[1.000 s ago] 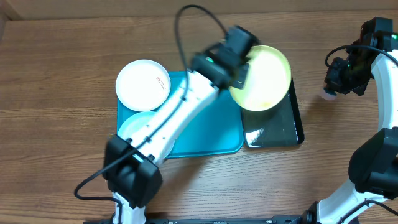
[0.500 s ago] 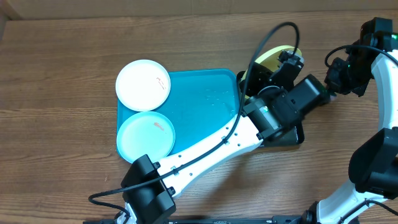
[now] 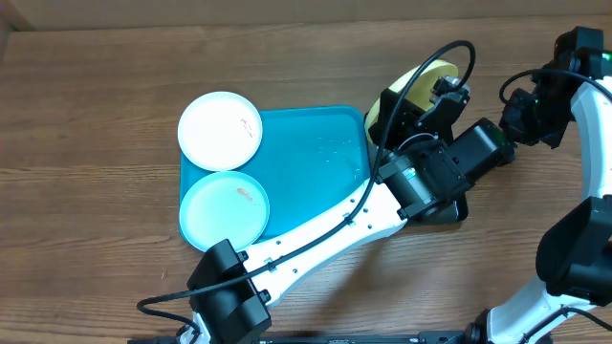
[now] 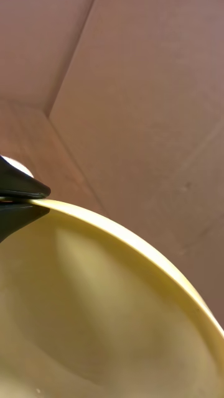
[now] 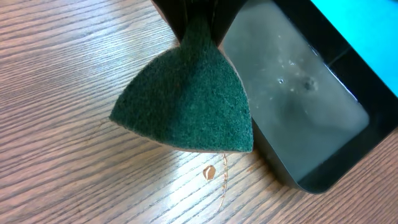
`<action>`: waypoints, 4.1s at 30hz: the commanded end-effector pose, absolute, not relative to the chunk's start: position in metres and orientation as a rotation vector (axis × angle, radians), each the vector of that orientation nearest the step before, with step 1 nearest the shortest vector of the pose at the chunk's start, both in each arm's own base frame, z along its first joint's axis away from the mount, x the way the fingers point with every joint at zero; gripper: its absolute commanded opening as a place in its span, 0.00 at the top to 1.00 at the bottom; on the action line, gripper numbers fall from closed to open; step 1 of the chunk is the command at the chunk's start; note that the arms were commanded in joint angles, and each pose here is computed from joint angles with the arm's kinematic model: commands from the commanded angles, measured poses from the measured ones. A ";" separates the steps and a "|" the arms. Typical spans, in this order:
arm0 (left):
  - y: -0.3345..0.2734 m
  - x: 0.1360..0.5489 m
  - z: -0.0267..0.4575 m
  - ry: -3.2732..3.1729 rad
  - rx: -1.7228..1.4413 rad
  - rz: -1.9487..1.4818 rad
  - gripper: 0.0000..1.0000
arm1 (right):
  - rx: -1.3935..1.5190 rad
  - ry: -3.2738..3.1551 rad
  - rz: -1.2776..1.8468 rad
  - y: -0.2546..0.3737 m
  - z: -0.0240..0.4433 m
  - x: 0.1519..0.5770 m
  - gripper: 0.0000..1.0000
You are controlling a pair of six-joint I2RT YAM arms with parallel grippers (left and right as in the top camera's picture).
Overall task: Clean dirty plates on tray and stack at the side
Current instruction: 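Lift yellow plate with left gripper and place it left of tray, then release yellow plate and withdraw left gripper, then move left gripper to light-blue plate rim and grip it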
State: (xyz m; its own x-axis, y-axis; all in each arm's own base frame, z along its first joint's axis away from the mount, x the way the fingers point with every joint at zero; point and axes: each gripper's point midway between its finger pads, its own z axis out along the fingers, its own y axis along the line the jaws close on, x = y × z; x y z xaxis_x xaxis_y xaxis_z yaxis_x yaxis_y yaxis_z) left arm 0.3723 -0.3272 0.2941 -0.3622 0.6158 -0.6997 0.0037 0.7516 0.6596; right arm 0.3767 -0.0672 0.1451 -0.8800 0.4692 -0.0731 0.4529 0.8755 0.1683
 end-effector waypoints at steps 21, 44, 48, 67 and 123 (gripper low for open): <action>-0.253 0.408 0.191 2.787 0.091 -0.737 0.96 | 0.719 2.903 0.255 -0.064 0.153 0.381 0.96; 0.175 0.363 0.150 2.755 -1.189 -0.206 0.96 | 0.104 2.992 0.472 0.109 0.159 0.380 0.96; 0.211 0.330 0.135 2.767 -1.338 0.016 0.96 | 0.004 2.999 0.479 0.134 0.159 0.373 0.96; 0.231 0.311 0.056 2.700 -1.474 0.137 0.96 | -0.058 3.001 0.481 0.146 0.159 0.368 0.96; 0.052 0.276 0.105 3.281 -0.803 -0.075 0.46 | -0.046 3.046 0.437 0.140 0.156 0.359 0.91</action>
